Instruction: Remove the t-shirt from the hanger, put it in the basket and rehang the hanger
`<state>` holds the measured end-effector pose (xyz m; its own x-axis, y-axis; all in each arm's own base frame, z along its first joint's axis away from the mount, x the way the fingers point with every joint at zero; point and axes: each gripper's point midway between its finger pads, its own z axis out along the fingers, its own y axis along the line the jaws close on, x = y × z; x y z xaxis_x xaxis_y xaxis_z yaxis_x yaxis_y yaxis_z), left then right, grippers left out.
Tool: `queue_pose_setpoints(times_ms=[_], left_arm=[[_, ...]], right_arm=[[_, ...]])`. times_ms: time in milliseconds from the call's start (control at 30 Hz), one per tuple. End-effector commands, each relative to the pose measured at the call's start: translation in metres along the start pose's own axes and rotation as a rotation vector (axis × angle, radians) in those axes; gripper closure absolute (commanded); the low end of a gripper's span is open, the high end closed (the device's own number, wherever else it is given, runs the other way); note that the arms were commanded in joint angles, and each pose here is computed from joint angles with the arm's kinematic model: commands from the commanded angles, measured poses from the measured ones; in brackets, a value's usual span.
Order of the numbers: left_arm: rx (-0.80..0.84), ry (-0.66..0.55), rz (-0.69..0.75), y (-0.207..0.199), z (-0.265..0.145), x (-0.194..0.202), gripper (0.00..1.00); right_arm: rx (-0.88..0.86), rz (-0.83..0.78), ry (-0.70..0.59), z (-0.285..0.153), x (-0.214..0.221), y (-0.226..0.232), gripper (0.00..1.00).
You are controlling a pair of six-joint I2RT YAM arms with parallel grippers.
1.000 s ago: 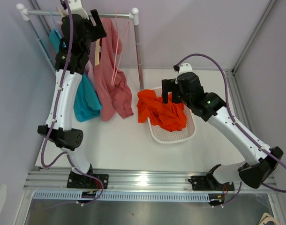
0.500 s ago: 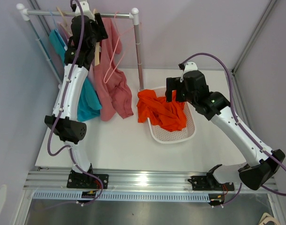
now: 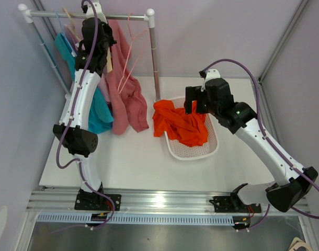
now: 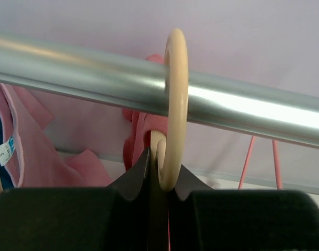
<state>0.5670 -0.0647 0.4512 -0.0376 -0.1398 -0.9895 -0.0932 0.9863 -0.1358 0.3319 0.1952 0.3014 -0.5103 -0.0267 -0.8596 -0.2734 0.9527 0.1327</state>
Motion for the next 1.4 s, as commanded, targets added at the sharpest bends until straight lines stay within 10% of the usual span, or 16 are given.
queue_pose_setpoints(times_ms=[0,433,1033,1367], left_arm=[[0.047,-0.179,-0.035,-0.003,-0.013,-0.064,0.91],[0.167,-0.413,-0.119,-0.011,-0.099,-0.164,0.99],[-0.1,-0.164,-0.253,0.008,-0.184,-0.06,0.99],[-0.318,-0.045,-0.27,0.013,-0.211,-0.011,0.99]], right_arm=[[-0.021,-0.004,-0.022,-0.007,-0.006,0.002,0.01],[-0.044,-0.007,-0.002,-0.014,0.007,0.007,0.01],[-0.27,-0.099,-0.025,-0.049,0.015,0.085,0.01],[-0.701,-0.241,-0.191,-0.119,0.038,0.178,0.03]])
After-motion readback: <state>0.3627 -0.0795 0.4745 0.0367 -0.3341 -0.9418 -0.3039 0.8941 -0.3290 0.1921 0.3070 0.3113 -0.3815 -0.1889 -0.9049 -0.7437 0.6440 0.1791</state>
